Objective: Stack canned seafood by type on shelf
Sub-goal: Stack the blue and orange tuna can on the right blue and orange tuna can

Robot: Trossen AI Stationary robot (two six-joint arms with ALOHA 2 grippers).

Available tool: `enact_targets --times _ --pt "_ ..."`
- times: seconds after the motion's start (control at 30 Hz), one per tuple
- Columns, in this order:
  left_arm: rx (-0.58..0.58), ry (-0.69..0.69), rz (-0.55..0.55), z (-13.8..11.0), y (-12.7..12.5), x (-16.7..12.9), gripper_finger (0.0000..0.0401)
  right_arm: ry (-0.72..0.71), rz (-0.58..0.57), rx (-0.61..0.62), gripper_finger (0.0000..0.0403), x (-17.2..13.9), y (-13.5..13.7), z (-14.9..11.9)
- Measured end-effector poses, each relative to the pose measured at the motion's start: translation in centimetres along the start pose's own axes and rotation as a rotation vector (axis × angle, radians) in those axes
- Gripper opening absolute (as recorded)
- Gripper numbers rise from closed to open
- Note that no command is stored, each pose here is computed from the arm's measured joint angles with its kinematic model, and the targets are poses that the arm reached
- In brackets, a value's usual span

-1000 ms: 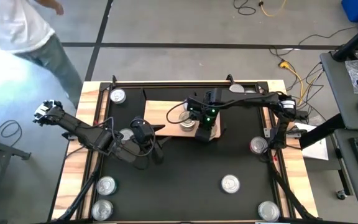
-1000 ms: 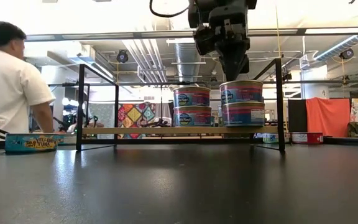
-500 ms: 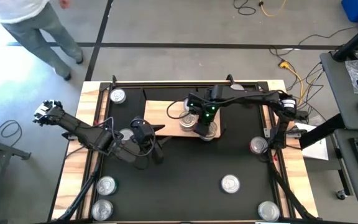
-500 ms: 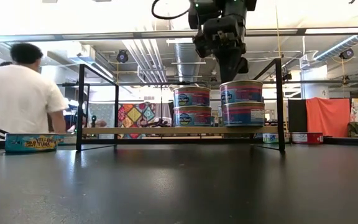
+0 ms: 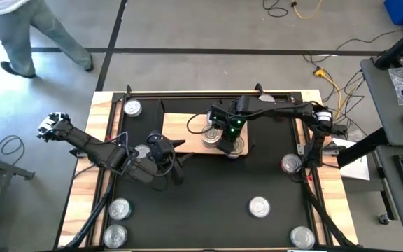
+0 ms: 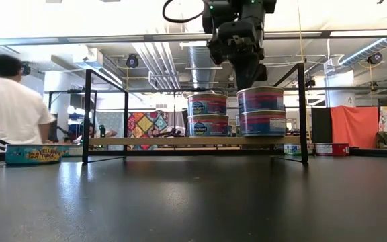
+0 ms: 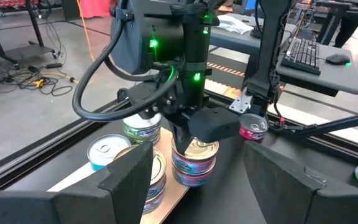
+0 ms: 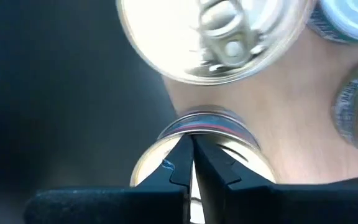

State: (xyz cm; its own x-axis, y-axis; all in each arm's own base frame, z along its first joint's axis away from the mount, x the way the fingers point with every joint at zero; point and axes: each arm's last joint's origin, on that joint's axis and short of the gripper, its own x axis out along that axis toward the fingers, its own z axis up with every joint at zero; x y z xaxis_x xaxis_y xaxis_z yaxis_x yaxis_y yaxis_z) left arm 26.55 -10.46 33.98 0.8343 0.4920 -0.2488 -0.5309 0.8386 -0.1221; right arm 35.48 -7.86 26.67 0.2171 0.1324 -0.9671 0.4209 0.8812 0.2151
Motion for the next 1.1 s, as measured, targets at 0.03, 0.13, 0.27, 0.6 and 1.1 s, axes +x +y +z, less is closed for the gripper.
enact_targets --times 0.03,0.13,0.27,0.6,1.1 --pt "0.002 0.003 0.002 0.0 0.0 0.0 0.0235 -0.001 -0.001 0.010 0.0009 -0.1 -0.1 0.0" --pt "0.010 0.010 0.020 -0.2 0.2 0.0 0.0235 -0.007 -0.008 0.027 0.0009 -0.3 -0.4 0.0" --pt "0.014 0.002 0.046 -0.3 0.3 0.0 0.0235 -0.018 -0.035 0.045 0.0009 -0.7 -0.6 -0.2" --pt "0.013 0.001 0.048 -0.3 0.3 0.0 0.0235 -0.022 -0.039 0.058 0.0009 -1.0 -0.9 -0.2" --pt "0.039 -0.011 0.093 0.4 1.6 -1.6 0.0235 -0.012 -0.010 -0.002 0.0009 -4.1 1.6 -3.5"
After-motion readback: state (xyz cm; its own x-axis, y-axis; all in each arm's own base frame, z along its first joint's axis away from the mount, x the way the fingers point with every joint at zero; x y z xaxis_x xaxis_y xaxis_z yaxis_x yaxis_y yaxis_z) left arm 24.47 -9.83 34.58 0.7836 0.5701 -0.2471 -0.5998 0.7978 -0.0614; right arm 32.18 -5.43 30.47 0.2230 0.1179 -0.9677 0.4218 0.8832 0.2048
